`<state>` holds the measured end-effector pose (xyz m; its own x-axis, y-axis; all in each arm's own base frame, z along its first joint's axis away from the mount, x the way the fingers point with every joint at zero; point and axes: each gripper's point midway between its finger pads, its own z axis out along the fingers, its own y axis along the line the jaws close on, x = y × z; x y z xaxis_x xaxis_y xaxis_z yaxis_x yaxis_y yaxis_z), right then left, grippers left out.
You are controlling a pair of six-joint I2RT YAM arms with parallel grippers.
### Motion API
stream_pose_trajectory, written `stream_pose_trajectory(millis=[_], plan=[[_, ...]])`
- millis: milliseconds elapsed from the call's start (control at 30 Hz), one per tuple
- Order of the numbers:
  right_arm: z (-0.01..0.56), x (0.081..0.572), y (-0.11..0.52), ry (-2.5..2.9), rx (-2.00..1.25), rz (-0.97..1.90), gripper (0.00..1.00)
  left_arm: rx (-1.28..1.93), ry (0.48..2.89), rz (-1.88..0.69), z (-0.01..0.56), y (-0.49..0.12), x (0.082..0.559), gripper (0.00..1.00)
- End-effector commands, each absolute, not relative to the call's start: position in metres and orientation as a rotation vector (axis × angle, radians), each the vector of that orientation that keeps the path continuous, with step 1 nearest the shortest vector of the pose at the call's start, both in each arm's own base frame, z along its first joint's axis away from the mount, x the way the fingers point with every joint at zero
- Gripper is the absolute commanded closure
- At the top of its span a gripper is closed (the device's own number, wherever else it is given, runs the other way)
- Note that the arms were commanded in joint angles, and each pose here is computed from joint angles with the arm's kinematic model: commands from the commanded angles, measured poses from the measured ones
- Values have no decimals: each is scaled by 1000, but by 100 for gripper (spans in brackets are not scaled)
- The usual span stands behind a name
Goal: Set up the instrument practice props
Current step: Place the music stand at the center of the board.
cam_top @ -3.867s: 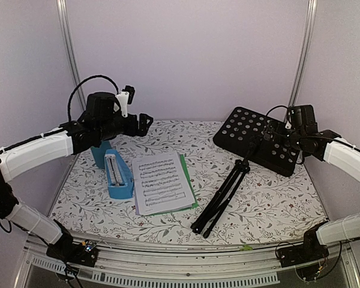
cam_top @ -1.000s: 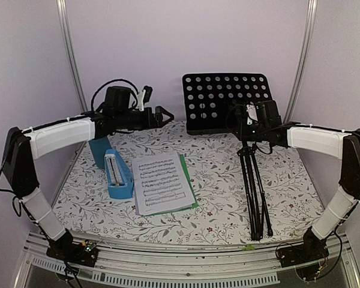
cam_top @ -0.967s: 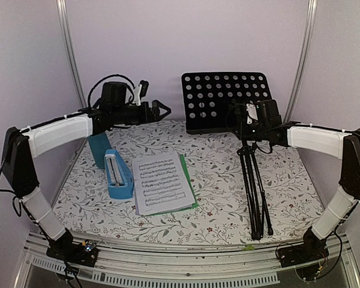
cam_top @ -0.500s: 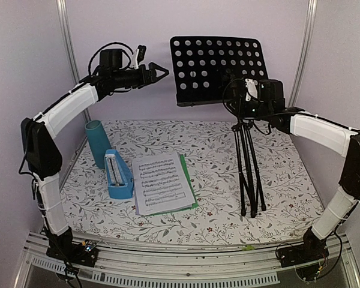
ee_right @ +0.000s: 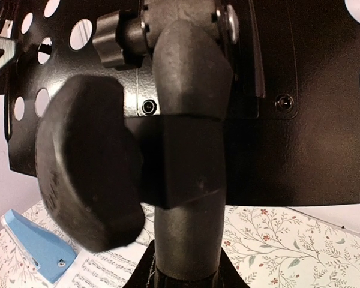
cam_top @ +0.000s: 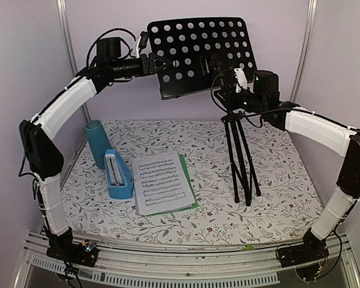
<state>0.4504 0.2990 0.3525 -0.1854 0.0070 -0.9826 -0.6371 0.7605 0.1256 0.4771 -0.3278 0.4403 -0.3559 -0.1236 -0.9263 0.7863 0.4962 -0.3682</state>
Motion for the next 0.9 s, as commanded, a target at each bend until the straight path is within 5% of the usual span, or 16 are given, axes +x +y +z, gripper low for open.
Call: stream_pose_trajectory(millis=[0, 233, 533, 867], plan=[[505, 420, 297, 1158, -485, 649, 100, 623, 1517, -1003, 505, -320, 438, 51], [534, 405, 292, 1005, -464, 672, 100, 608, 1374, -922, 566, -302, 404, 92], [551, 384, 280, 776, -398, 681, 100, 659, 1280, -831, 594, -308, 371, 74], [516, 378, 275, 717, -392, 653, 100, 728, 1329, -723, 565, -343, 364, 80]])
